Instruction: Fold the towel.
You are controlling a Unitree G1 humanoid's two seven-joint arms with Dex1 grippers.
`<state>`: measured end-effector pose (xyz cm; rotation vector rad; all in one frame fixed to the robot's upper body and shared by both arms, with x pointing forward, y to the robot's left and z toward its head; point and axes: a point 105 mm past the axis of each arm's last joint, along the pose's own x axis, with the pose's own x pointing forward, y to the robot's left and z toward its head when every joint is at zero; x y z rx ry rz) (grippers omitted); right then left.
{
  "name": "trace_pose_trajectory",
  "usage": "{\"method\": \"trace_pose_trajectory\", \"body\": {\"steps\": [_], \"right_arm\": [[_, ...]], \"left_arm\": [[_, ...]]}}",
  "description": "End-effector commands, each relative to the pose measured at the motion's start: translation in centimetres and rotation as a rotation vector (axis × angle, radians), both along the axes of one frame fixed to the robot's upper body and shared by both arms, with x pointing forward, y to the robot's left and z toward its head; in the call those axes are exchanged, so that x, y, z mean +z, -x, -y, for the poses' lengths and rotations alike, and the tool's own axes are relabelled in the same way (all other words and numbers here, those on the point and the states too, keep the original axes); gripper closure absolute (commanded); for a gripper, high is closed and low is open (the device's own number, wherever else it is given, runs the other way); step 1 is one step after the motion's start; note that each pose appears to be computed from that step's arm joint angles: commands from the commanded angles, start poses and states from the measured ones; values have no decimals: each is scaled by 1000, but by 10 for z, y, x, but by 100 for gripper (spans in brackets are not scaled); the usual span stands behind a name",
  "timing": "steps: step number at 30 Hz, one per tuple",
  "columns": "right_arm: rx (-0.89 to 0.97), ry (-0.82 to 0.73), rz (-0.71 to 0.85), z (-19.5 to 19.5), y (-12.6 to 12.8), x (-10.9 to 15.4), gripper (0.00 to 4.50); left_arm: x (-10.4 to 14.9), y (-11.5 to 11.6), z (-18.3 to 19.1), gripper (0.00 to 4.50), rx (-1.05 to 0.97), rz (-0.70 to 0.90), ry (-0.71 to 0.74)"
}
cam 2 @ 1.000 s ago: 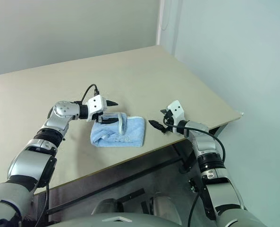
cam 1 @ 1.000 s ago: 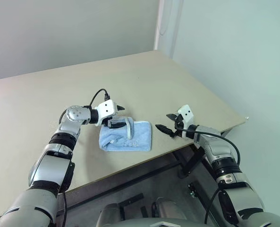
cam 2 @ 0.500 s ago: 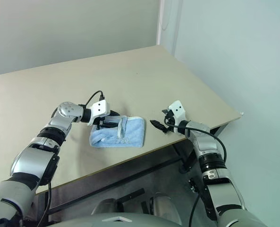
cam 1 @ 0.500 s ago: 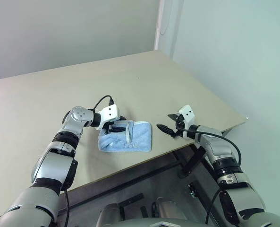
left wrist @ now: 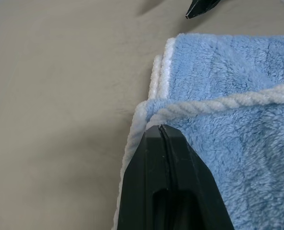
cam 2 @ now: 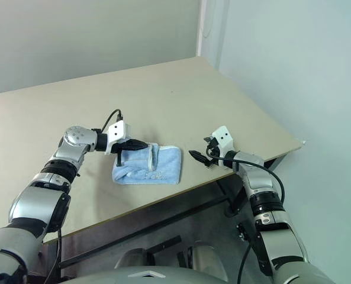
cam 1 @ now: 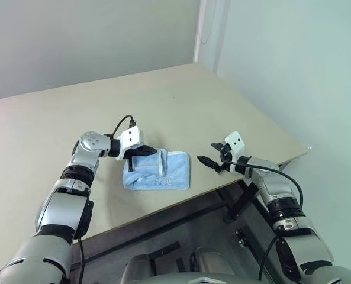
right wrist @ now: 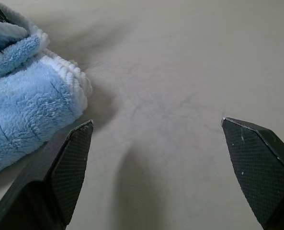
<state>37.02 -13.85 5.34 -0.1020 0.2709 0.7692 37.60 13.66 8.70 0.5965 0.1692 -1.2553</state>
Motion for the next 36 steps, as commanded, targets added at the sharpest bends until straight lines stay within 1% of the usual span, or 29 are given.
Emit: {"method": "trace_pose_trajectory", "body": {"steps": [1, 3, 8, 12, 14, 18, 20, 23, 29, 33, 36], "right_arm": [[10, -5, 57, -3, -6, 17, 0], [10, -6, 57, -3, -6, 16, 0], [7, -10, 51, -4, -4, 15, 0], [2, -20, 48, -5, -3, 14, 0], [11, -33, 48, -8, -3, 15, 0], [24, -44, 56, -13, -2, 18, 0], [27, -45, 58, -15, -3, 19, 0], [34, -49, 59, -19, -4, 19, 0], [48, -50, 66, -25, -6, 21, 0], [56, -50, 71, -27, -8, 22, 0], [60, -49, 72, -28, -8, 23, 0]], "left_arm": [[11, -5, 2, 447, 2, 1, -2], [17, -6, 4, 447, 4, -23, 26], [35, -9, 2, 447, 45, -63, 30], [53, 5, 3, 447, 20, -77, 56], [54, 16, 0, 447, 20, -108, 27], [44, 46, -8, 447, -3, -147, -68], [38, 55, -11, 447, 9, -138, -103], [32, 63, -6, 447, 12, -124, -99], [20, 70, 14, 447, 11, -86, -82], [8, 67, 21, 447, 35, -63, -98], [7, 63, 26, 393, 56, -56, -85]]}}
